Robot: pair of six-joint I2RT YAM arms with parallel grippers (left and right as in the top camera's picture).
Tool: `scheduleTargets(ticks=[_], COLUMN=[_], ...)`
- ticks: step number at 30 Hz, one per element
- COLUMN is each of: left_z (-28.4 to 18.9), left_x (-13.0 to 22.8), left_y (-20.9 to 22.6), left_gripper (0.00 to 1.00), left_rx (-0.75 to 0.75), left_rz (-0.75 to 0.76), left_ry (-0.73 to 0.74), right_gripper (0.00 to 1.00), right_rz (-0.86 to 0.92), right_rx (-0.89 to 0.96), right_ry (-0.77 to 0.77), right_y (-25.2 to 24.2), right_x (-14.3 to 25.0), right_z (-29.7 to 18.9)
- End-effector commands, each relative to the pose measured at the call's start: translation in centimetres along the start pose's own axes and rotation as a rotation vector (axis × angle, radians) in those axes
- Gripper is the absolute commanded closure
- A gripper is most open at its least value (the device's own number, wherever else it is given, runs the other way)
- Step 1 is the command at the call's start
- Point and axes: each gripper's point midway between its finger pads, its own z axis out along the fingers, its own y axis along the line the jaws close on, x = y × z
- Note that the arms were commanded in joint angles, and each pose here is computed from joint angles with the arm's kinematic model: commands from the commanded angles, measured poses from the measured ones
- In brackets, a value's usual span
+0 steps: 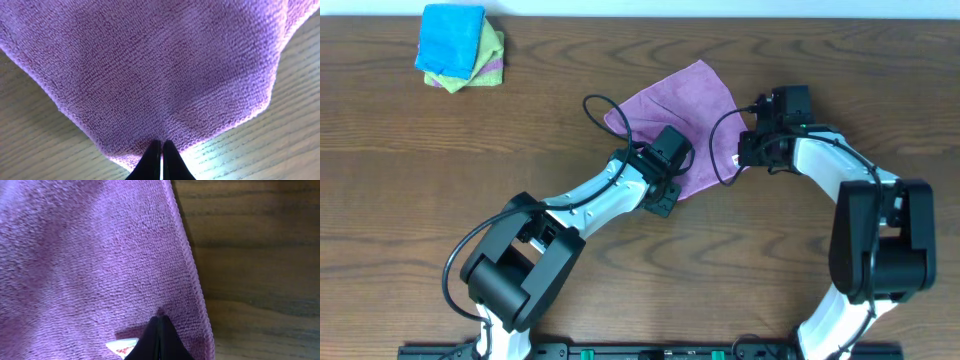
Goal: Fold the cloth
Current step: 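Grasp the cloth's left and right edges with both grippers, then pull the cloth toward the robot with both grippers to flatten it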
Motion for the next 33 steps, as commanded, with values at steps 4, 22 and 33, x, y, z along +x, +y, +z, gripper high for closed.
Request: scheduleTargets(ticks=[4, 22, 33], left_z=[0.2, 2.4, 1.9], left_x=[-1.4, 2.6, 7.4], left_y=[-0.3, 1.3, 2.3], left_gripper=[0.94, 0.94, 0.94], left_rx=[0.013, -0.043, -0.102], left_rz=[-0.04, -0.097, -0.178], left_ry=[-0.045, 0.029, 0.214], right_gripper=[0.98, 0.99, 0.98], right_rz=[0.002, -0.016, 0.06], right_rx=[0.023, 0.111, 0.126], right_ry=[0.036, 0.124, 0.306], right_y=[-0.4, -2.0, -1.8], right_x=[0.9, 3.1, 7.6], right_z=[1.1, 0.8, -0.2])
